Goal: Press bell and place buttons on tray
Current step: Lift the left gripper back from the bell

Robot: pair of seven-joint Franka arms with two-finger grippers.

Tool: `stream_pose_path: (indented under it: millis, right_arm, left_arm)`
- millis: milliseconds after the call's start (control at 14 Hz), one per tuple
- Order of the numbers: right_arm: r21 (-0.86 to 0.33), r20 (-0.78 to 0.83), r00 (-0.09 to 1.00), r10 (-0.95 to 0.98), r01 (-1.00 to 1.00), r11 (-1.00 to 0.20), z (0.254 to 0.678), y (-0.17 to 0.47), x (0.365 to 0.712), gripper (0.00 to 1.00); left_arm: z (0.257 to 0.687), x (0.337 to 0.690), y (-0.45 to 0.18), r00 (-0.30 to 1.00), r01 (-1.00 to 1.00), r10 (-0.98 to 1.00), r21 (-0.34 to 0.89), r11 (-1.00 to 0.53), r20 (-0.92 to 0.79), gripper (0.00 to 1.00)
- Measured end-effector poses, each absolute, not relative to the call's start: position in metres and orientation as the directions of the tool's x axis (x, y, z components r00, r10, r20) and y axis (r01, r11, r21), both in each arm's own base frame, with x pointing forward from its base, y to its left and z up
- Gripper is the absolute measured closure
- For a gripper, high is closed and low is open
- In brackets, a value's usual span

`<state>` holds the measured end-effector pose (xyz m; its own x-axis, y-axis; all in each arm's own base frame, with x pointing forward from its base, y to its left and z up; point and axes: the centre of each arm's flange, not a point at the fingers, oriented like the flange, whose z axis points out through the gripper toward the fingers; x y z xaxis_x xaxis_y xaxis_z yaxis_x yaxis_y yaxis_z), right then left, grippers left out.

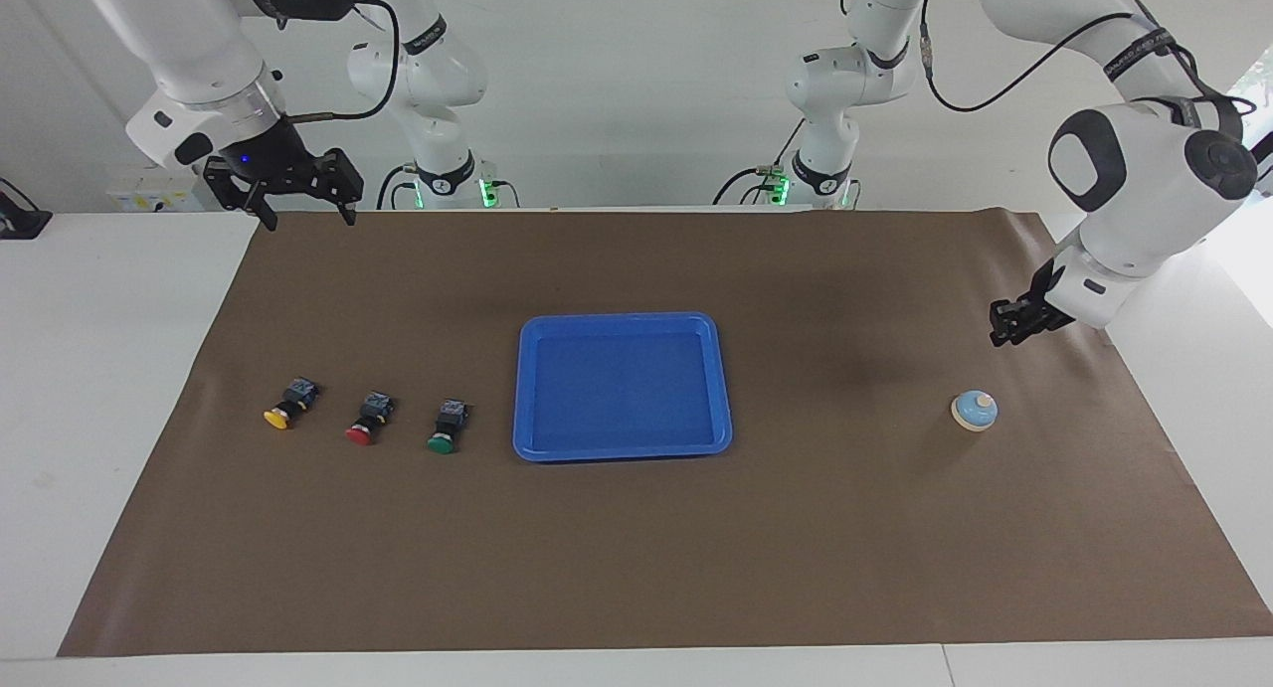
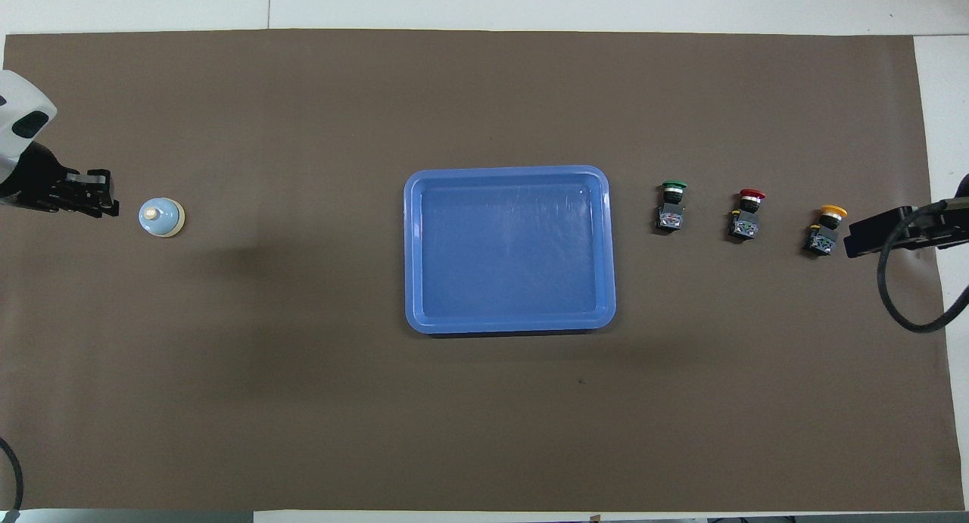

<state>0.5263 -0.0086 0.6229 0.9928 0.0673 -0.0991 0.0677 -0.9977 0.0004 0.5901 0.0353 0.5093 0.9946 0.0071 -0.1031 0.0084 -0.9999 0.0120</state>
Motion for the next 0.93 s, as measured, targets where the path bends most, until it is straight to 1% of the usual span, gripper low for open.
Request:
stream_pose_path:
  millis: [72, 143, 215, 286, 358, 645, 931]
  right_arm:
    - [0.0, -0.099, 0.993, 0.067, 0.068, -0.998, 0.623, -0.009, 0.526, 0.0]
    - [0.0, -0.099, 0.993, 0.067, 0.068, -0.998, 0.623, -0.009, 0.526, 0.0]
    - [0.0, -0.099, 0.993, 0.067, 0.068, -0.998, 0.623, -0.009, 0.526, 0.0]
    - [0.0, -0.099, 0.993, 0.067, 0.068, -0.998, 0.623, -0.009, 0.526, 0.0]
    - [0.0, -0.099, 0.993, 0.067, 0.068, -0.998, 0.623, -0.009, 0.526, 0.0]
    - [-0.001, -0.107, 0.992, 0.062, 0.062, -0.998, 0.622, -0.012, 0.525, 0.0]
    - [-0.001, -0.112, 0.992, 0.062, 0.062, -0.998, 0.62, -0.012, 0.525, 0.0]
  left_arm:
    - [0.526, 0.58, 0.034, 0.995, 0.007, 0.006, 0.011, -1.0, -0.104, 0.43]
    - [0.542, 0.569, 0.033, 0.994, 0.007, 0.006, 0.011, -1.0, -0.111, 0.3]
    - [0.555, 0.558, 0.032, 0.993, 0.007, 0.005, 0.011, -1.0, -0.122, 0.2]
    - [0.565, 0.55, 0.031, 0.992, 0.006, 0.004, 0.011, -1.0, -0.129, 0.07]
    - [0.571, 0.545, 0.03, 0.991, 0.003, 0.002, 0.011, -1.0, -0.131, 0.0]
    - [0.573, 0.545, 0.014, 0.991, -0.026, -0.027, 0.011, -1.0, -0.131, 0.0]
    - [0.591, 0.549, 0.011, 0.992, -0.032, -0.033, 0.011, -0.999, -0.118, 0.0]
